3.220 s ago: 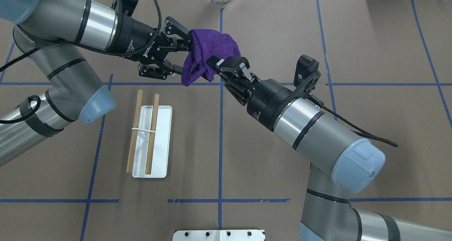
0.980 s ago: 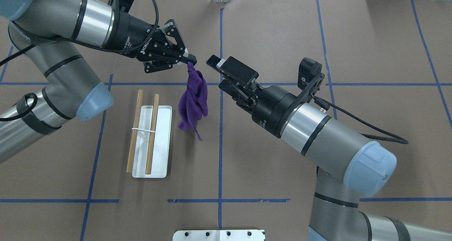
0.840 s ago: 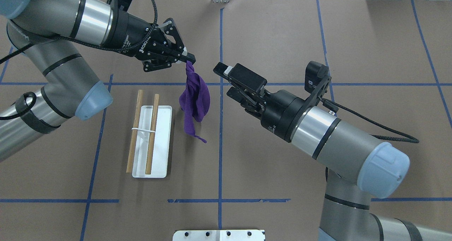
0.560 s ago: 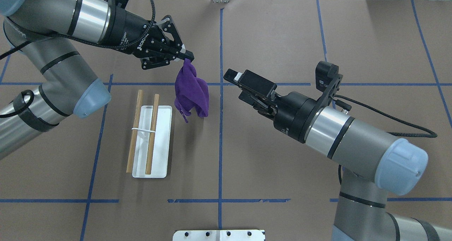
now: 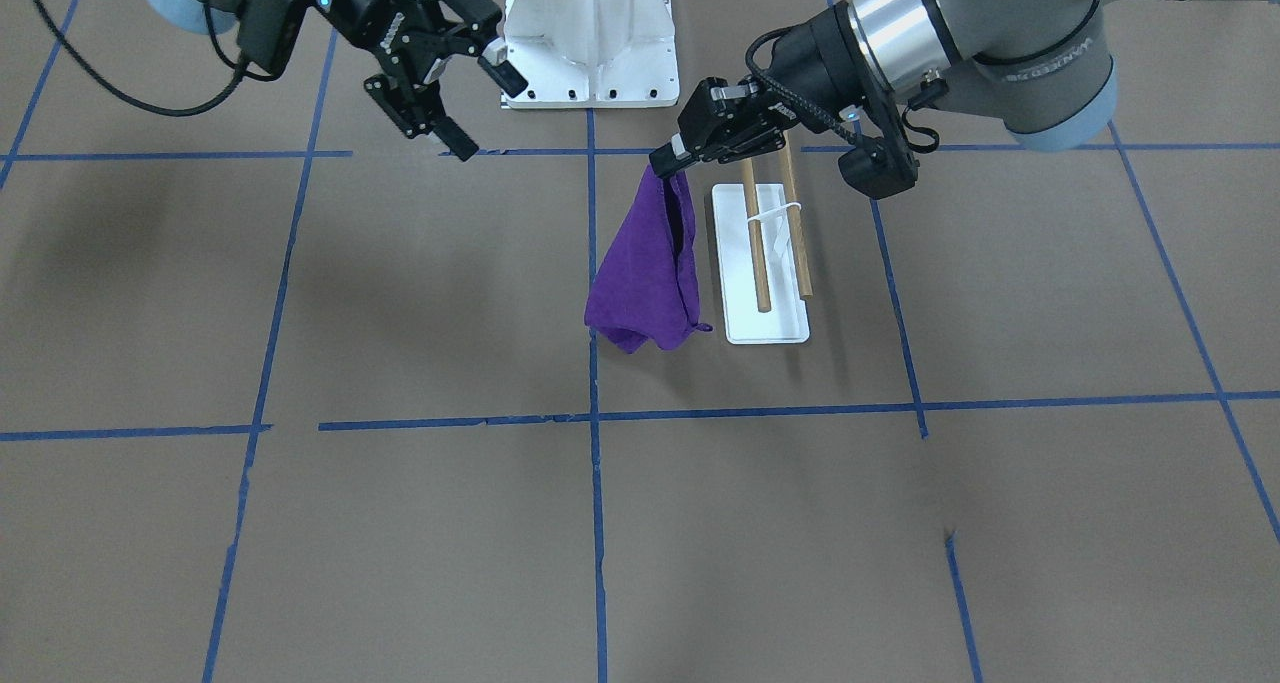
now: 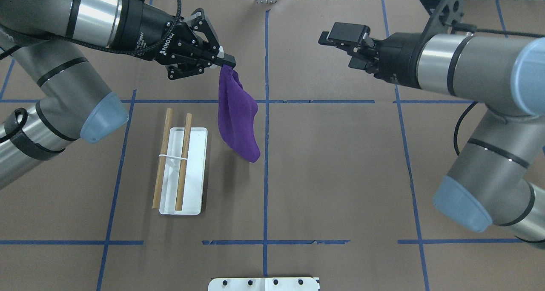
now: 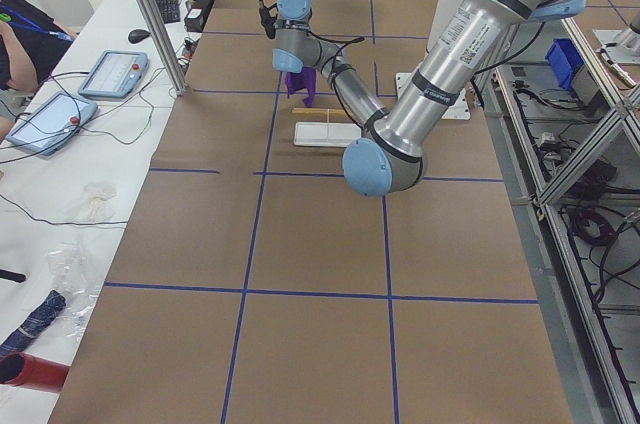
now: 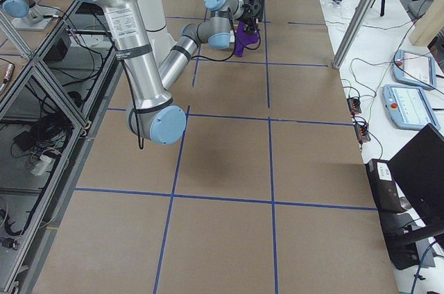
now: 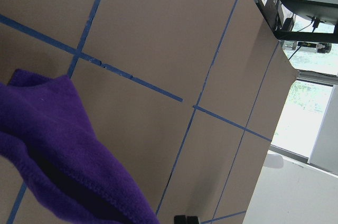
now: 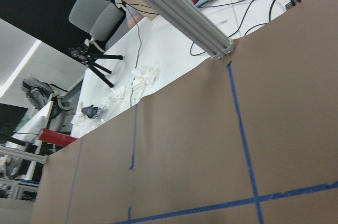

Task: Hang towel on rack

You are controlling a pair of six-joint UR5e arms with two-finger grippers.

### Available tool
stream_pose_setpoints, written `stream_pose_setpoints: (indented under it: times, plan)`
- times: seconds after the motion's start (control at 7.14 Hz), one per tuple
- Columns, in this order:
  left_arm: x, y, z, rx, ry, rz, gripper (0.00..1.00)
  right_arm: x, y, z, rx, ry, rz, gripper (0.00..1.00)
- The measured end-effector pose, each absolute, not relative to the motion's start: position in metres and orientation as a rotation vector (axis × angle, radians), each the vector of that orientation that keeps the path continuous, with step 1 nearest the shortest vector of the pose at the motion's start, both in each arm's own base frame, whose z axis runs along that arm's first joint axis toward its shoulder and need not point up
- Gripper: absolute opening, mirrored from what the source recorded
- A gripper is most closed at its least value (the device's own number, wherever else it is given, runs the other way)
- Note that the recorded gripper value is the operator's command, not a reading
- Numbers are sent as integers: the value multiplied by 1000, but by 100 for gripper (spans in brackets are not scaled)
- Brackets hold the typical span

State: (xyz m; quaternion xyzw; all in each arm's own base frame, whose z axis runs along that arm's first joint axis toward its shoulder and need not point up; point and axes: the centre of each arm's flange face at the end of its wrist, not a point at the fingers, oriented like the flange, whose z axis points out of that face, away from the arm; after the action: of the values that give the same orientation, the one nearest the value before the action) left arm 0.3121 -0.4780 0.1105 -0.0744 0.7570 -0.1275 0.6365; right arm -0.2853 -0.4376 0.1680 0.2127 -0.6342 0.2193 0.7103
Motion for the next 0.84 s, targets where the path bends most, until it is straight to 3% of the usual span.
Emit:
stream_pose_setpoints:
  times: [0.84]
  plan:
    - [277,-444,52,343,1628,-492,0,-202,-505,220,497,-839,358,100]
